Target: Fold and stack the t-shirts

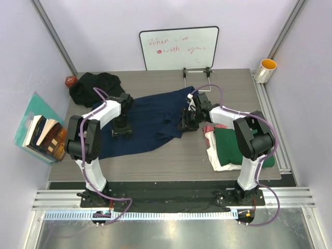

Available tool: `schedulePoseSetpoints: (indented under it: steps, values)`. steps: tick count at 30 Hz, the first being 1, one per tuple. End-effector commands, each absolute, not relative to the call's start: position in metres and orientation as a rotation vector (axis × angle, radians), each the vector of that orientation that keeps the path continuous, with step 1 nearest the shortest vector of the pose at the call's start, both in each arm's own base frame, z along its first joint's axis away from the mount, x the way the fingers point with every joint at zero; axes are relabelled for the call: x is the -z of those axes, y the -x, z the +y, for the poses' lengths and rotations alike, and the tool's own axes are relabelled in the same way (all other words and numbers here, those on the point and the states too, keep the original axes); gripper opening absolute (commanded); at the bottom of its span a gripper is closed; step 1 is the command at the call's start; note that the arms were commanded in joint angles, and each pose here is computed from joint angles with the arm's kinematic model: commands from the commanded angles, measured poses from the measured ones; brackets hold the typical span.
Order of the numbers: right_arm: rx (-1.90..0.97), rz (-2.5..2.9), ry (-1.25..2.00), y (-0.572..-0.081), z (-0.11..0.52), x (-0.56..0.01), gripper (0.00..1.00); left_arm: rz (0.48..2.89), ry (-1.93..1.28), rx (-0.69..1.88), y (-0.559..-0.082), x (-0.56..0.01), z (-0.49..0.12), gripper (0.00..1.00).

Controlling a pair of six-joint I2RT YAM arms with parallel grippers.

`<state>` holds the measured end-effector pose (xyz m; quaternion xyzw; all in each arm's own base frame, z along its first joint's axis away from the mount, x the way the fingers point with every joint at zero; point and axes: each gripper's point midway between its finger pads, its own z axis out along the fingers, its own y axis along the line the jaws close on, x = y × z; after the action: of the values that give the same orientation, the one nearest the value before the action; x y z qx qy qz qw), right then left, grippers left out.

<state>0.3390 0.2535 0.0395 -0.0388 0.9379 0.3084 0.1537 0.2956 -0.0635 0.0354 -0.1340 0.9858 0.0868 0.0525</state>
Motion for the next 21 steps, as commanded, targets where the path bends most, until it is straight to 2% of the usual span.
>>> schedulePoseSetpoints:
  steps: [1, 5, 9, 12, 21]
  values:
    - [-0.953, 2.634, 0.141, -0.345, 0.263, -0.05, 0.41, 2.983, 0.411, -0.27, -0.301, -0.037, -0.062, 0.5]
    - [-0.962, 2.634, 0.15, -0.344, 0.264, -0.051, 0.3, 2.984, 0.413, -0.268, -0.3, -0.036, -0.062, 0.5]
    - [-0.969, 2.629, 0.15, -0.343, 0.264, -0.053, 0.1, 2.982, 0.413, -0.267, -0.301, -0.037, -0.062, 0.5]
    - [-0.972, 2.617, 0.156, -0.344, 0.265, -0.059, 0.01, 2.981, 0.416, -0.269, -0.301, -0.037, -0.062, 0.5]
    - [-0.985, 2.569, 0.181, -0.348, 0.268, -0.104, 0.01, 2.91, 0.507, -0.405, -0.292, -0.047, -0.025, 0.58]
